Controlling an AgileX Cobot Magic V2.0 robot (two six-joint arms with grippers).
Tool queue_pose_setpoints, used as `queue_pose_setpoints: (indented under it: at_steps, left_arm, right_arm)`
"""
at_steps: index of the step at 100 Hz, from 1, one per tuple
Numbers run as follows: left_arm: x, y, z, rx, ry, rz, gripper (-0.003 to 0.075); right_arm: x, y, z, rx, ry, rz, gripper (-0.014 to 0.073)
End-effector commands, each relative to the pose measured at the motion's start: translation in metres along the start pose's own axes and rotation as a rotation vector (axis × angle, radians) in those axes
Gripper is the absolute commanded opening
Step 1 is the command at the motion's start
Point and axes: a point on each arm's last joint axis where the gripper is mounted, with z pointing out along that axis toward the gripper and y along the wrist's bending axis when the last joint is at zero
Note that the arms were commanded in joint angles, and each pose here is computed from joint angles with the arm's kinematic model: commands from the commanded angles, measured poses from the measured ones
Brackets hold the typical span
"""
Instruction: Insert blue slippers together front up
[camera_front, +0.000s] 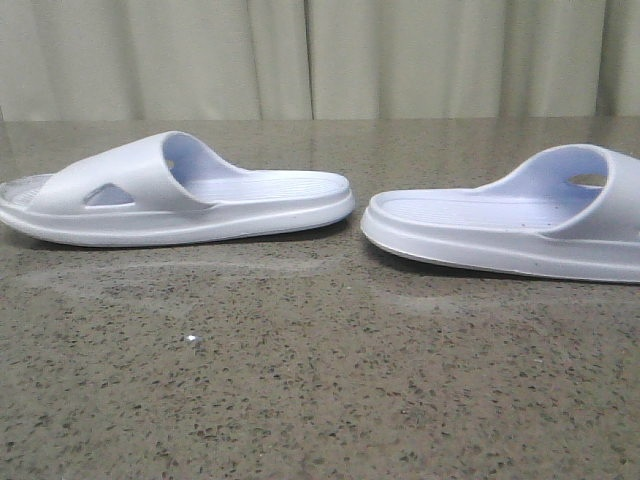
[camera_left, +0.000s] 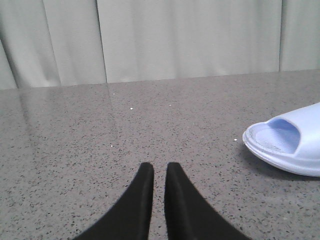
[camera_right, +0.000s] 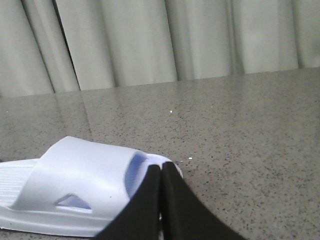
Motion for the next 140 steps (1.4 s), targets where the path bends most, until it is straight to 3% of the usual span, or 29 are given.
queue_pose_setpoints:
  at_steps: [1,140]
  left_arm:
    - [-0.0059,0.0009,-0.0025,-0.013,-0.101,-0.02,0.0016]
    - [-0.0063,0.0009,-0.0025,-0.013,-0.105,-0.02,0.0016]
  right_arm:
    - [-0.0006,0.0006,-0.001,-0.009,-0.072,-0.016,-0.0107]
    - [-0.0033,0.0012,-0.0013,-0.015,-0.102,-0.016,-0.0107]
